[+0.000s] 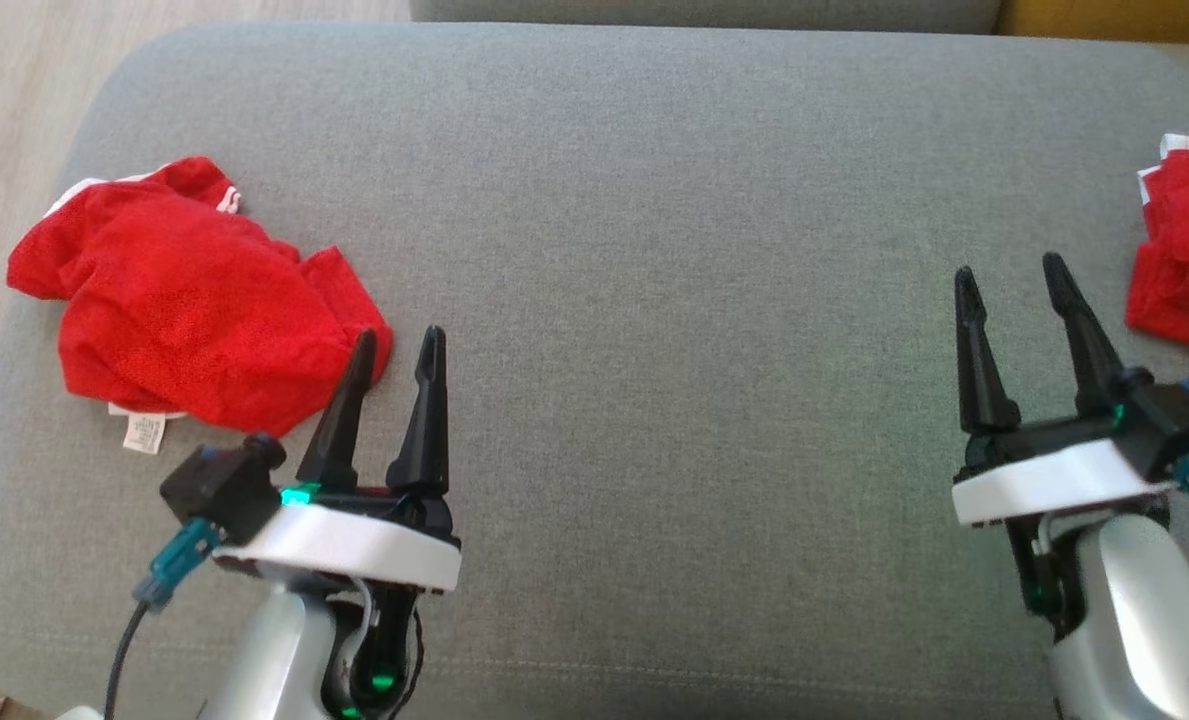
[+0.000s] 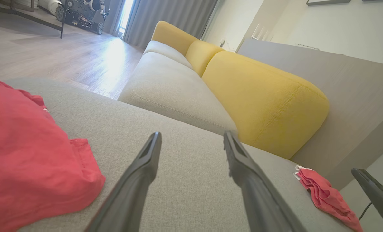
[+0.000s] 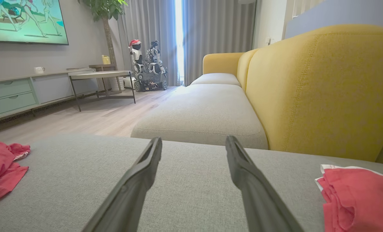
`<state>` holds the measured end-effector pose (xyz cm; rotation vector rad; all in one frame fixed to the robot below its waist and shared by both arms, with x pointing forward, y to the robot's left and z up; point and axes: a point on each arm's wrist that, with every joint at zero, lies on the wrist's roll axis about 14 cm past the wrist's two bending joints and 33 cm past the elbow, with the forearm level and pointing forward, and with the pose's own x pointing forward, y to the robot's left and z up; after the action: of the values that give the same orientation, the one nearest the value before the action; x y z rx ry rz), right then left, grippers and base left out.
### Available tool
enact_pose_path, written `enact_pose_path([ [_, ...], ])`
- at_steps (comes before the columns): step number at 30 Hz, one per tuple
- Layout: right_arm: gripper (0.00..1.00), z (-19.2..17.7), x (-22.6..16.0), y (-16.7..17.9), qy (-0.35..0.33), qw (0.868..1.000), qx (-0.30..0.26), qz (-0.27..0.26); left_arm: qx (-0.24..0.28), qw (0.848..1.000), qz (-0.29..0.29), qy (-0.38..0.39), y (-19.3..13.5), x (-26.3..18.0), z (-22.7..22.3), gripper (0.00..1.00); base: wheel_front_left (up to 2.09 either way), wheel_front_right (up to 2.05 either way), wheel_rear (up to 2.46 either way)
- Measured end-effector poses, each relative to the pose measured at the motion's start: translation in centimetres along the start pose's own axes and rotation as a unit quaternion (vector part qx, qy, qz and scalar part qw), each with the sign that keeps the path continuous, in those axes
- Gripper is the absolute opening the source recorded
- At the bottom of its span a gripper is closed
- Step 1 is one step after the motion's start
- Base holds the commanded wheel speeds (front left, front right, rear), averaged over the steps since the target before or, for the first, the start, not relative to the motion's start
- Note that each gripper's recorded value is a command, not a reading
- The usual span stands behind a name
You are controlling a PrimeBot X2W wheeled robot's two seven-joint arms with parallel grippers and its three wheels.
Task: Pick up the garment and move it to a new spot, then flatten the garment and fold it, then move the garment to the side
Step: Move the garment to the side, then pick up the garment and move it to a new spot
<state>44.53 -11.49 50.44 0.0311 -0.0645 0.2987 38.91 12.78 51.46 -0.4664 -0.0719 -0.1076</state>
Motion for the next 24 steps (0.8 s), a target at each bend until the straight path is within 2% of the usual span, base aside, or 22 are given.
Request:
enact_pose_path([
  [10,1.0,0.6,-1.6,-0.8,-0.014,0.999,0.013,-0.03,0.0,1.0,0.001,-0.003,0.1,-0.4,0.2,1.0,0.0,0.0,0.0],
  [24,1.0,0.8,-2.3,-0.9,-0.014,0.999,0.011,-0.036,-0.001,1.0,-0.009,-0.006,-0.6,-0.3,0.4,1.0,0.0,0.0,0.0],
])
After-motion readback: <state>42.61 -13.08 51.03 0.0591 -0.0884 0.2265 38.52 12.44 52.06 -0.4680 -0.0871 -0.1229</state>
